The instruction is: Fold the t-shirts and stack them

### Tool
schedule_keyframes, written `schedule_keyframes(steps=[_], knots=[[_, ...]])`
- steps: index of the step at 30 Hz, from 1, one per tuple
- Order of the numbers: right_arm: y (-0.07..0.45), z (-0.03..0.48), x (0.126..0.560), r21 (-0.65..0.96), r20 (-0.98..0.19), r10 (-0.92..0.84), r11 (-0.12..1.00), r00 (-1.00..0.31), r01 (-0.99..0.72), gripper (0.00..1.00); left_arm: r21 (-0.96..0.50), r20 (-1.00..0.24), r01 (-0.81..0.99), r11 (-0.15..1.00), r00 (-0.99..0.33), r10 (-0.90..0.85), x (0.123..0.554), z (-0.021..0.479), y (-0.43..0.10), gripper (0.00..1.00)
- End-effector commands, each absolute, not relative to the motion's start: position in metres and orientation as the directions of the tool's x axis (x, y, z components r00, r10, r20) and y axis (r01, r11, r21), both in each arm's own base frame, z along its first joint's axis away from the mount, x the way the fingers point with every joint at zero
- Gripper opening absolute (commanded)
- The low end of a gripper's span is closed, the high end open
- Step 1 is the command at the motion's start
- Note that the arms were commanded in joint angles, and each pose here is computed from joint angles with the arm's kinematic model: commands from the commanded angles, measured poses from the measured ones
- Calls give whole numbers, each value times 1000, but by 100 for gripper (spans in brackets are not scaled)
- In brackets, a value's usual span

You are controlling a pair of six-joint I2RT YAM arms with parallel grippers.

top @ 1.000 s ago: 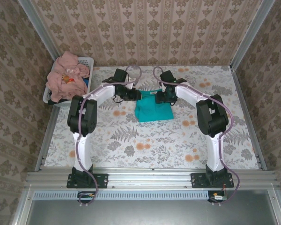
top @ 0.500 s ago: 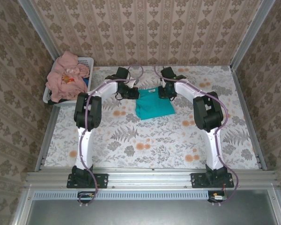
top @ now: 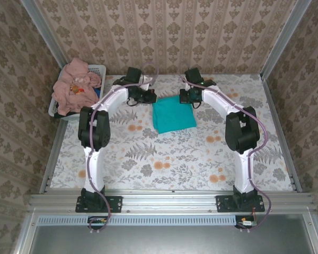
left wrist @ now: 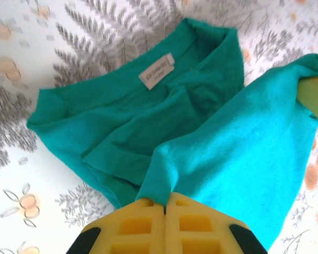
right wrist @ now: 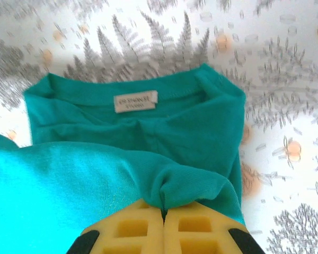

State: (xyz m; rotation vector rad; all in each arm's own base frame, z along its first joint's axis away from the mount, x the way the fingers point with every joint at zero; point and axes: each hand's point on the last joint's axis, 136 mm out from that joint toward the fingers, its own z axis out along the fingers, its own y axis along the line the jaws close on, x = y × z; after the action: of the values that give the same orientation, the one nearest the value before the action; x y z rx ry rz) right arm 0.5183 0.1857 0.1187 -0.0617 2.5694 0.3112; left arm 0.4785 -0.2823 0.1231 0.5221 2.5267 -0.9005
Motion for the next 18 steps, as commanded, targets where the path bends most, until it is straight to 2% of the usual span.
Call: schedule_keyframes(steps=[1,3,4,5,7,8,10,13,18], knots=[[188,94,531,220,-481,49,973,-876,-67,6,-576,-391,388,719,-904,174,489,88,-277,0],[188,72,538,216,-448,58,975,-892,-45,15,-591,-351,360,722,-920,171,494,67,-276,3],[186,64,543,208,-444,65,978,-894,-33,25,-591,-337,346,728,-927,167,498,58,-273,7],[184,56,547,197,-442,72,980,-894,-19,30,-587,-328,332,738,-932,158,502,49,-269,14],[183,50,555,203,-449,80,979,-890,-15,33,-573,-320,310,758,-937,141,511,39,-260,15],[182,49,558,204,-454,81,979,-887,-15,38,-573,-318,305,761,-938,137,514,38,-257,19],[180,54,560,197,-466,82,980,-881,-13,44,-542,-324,301,785,-936,135,520,38,-248,21],[170,68,557,158,-491,79,988,-867,1,47,-501,-343,308,809,-929,141,521,48,-234,21],[150,106,544,89,-564,92,995,-820,51,47,-375,-389,308,874,-908,153,516,78,-208,29]])
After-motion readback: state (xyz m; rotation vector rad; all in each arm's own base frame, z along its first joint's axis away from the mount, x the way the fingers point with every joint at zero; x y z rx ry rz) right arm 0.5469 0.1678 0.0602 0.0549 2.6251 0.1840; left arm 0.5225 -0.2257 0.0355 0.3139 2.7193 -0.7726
